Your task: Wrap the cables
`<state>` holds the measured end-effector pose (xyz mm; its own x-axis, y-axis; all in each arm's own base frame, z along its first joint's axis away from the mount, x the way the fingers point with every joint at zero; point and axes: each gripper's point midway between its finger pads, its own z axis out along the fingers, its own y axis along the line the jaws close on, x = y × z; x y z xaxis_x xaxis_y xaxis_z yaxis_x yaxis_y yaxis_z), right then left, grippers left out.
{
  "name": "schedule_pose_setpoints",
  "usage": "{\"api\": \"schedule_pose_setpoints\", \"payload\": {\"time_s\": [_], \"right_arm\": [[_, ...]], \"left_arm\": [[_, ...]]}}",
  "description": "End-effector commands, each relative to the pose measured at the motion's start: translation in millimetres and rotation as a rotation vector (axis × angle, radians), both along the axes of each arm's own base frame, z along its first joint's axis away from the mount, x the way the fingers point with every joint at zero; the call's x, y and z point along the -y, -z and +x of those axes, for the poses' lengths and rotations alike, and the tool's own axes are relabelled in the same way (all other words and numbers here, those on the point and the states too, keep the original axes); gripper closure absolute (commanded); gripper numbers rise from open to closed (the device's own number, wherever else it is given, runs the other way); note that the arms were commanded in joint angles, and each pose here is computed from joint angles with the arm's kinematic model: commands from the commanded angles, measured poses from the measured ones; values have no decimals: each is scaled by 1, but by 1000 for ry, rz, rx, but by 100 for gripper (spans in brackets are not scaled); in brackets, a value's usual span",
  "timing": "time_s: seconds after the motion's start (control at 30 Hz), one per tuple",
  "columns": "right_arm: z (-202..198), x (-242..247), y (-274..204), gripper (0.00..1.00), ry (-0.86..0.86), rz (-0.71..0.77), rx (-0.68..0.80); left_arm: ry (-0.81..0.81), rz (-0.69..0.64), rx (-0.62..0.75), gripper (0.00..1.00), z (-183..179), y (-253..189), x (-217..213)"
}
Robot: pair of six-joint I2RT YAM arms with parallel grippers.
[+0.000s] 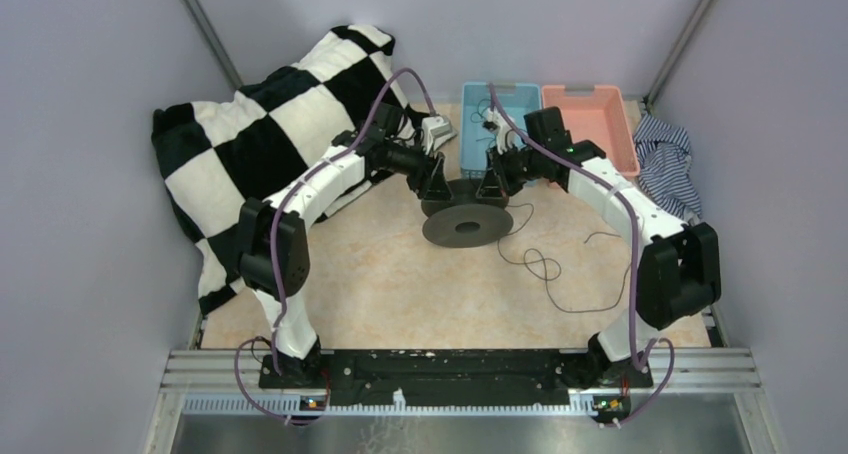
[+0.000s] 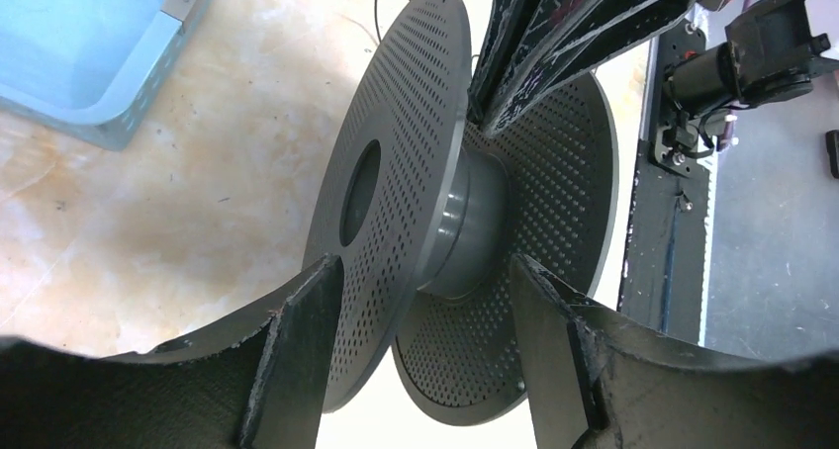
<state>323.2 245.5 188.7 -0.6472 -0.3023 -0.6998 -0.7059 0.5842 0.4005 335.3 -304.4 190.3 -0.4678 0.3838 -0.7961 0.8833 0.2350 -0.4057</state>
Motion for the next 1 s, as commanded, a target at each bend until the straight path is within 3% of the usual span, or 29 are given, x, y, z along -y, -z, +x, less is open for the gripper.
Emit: {"api": "schedule_pose_setpoints", "payload": {"time_s": [0.0,0.3,0.97], "right_arm": [[9,-12,-17,100,-50,23,77],[8,-21,-4,100,-87,-14,72],[13,-32,-2,100,-58,28,30]], "left_arm": [[63,-92,30,31,5,-20,12],[64,-98,-34,35,8,-10,17],[59,-135,-20,39,10,-28,26]]}}
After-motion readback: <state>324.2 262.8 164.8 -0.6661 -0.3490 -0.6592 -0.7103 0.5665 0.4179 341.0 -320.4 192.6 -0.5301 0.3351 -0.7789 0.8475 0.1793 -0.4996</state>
